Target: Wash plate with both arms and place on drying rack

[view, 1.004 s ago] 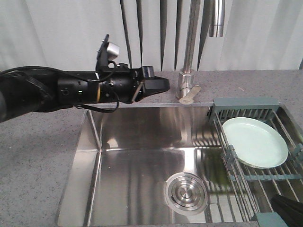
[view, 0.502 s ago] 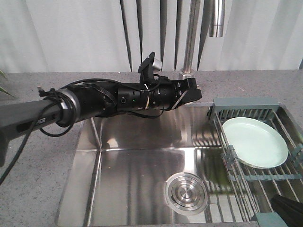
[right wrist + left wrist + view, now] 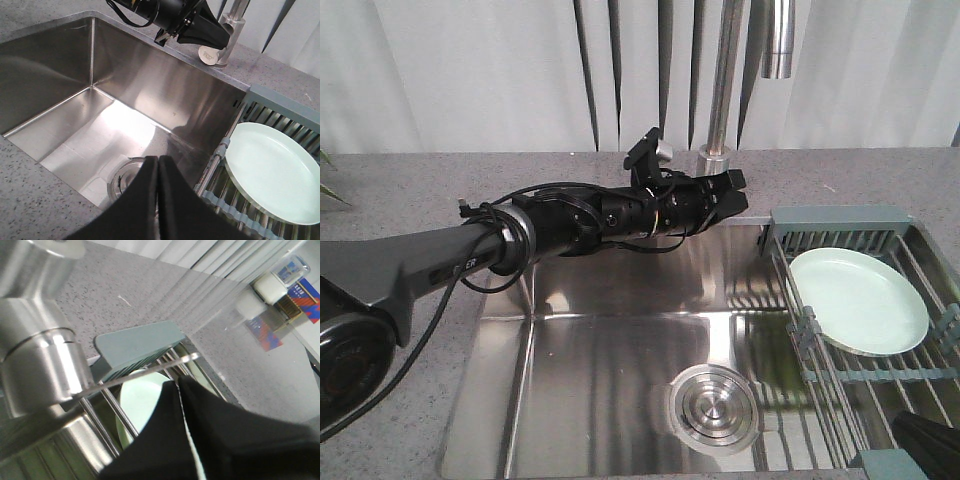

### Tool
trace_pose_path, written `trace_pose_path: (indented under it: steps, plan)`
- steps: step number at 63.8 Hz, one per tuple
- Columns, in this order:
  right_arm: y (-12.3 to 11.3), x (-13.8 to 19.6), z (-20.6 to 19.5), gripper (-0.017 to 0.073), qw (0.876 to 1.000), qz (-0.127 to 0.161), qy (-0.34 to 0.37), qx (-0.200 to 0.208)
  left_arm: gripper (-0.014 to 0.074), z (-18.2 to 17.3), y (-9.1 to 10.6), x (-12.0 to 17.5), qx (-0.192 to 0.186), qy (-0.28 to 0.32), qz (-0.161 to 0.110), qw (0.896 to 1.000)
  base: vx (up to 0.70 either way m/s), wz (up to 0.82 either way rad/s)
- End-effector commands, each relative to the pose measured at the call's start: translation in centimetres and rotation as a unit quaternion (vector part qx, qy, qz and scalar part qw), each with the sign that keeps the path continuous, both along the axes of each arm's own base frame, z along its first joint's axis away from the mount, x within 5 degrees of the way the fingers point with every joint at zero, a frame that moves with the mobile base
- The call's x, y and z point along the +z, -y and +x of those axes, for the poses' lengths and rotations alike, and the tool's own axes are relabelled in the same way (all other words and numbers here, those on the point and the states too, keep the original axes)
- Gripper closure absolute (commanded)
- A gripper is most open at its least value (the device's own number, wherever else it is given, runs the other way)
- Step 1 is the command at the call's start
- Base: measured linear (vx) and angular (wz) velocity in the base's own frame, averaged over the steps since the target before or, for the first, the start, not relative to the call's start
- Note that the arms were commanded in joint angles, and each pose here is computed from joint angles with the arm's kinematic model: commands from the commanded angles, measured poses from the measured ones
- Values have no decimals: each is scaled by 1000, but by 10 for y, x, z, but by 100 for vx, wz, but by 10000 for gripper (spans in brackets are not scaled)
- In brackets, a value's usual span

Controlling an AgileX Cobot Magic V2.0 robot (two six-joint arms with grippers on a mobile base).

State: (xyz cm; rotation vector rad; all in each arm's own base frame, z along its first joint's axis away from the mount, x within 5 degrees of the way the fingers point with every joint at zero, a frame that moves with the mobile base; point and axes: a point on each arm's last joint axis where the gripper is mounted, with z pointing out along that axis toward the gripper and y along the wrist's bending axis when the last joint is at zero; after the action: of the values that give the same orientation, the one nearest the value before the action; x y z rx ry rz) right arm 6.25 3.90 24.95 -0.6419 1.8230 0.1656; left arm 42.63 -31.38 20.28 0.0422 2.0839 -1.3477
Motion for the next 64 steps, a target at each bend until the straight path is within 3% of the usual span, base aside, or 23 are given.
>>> trace_pose_path:
  steps: [1,29,39,54,64]
  plan:
    - [1,11,3,564,999,17,22,-15,600,-2,2,46,6,21,-57,998,0,0]
    - [1,11,3,564,999,17,22,-15,600,4,1,46,29,23,-49,998,0,0]
    - [1,11,3,564,999,17,22,-15,600,6,-1,46,49,12,-59,997,0,0]
    - [1,11,3,564,999,17,22,-15,600,11,0,64,53,66,-53,995,0,0]
    - [1,11,3,564,999,18,22,-15,600,16,-2,78,78,81,-53,992,0,0]
